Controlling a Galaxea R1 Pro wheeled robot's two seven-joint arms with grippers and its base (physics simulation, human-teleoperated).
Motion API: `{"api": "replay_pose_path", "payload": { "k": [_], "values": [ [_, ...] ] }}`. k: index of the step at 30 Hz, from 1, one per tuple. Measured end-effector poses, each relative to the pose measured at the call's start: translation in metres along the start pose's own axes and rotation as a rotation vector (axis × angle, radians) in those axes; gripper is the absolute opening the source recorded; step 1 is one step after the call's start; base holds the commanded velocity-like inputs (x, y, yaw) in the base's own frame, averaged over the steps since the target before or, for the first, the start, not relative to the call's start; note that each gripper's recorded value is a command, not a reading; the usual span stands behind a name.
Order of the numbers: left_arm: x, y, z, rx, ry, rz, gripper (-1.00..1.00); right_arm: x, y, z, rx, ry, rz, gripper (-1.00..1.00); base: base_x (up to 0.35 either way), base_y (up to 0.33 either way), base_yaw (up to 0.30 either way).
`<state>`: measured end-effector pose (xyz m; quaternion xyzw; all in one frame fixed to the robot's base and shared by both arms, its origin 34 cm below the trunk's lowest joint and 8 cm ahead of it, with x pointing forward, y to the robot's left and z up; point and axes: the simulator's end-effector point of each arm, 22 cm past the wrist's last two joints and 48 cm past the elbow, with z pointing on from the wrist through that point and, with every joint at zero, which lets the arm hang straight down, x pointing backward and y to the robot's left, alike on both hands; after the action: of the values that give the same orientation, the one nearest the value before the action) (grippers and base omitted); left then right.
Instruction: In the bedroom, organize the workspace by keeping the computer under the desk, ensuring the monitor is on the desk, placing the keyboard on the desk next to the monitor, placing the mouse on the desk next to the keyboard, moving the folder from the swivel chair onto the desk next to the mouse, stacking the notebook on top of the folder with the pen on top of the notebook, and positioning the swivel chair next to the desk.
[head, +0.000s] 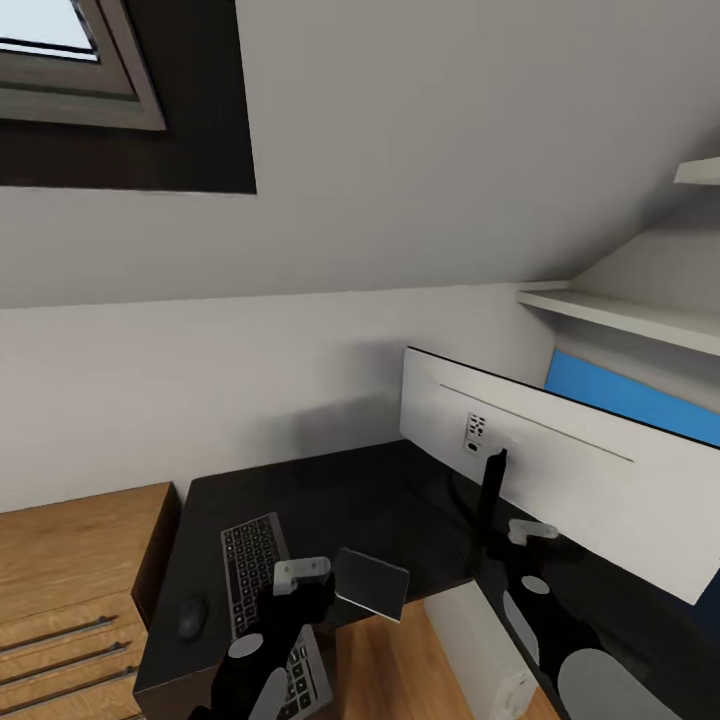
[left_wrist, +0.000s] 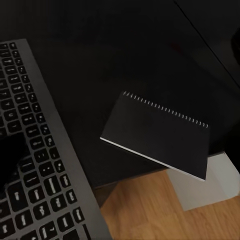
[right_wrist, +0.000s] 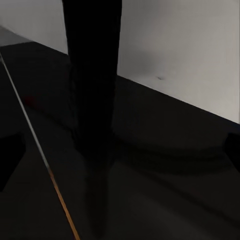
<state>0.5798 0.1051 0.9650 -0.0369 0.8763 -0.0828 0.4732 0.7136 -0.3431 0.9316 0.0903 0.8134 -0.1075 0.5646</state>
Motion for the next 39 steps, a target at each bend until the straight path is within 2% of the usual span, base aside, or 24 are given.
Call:
{"api": "replay_pose_path", "payload": {
  "k": [22,39],
  "values": [
    [0.0,-0.0006,0.0,0.001,0.0,0.001,1.0,0.0009,0.0017,-0.0003,-0.001,0.001,-0.008,1.0,0.053,0.01,0.0],
    [0.0,-0.0006,-0.0002,0.001,-0.001,0.001,1.0,0.0009,0.0013,-0.0006,0.0,0.002,-0.008,1.0,0.148,0.0,0.0]
  ]
}}
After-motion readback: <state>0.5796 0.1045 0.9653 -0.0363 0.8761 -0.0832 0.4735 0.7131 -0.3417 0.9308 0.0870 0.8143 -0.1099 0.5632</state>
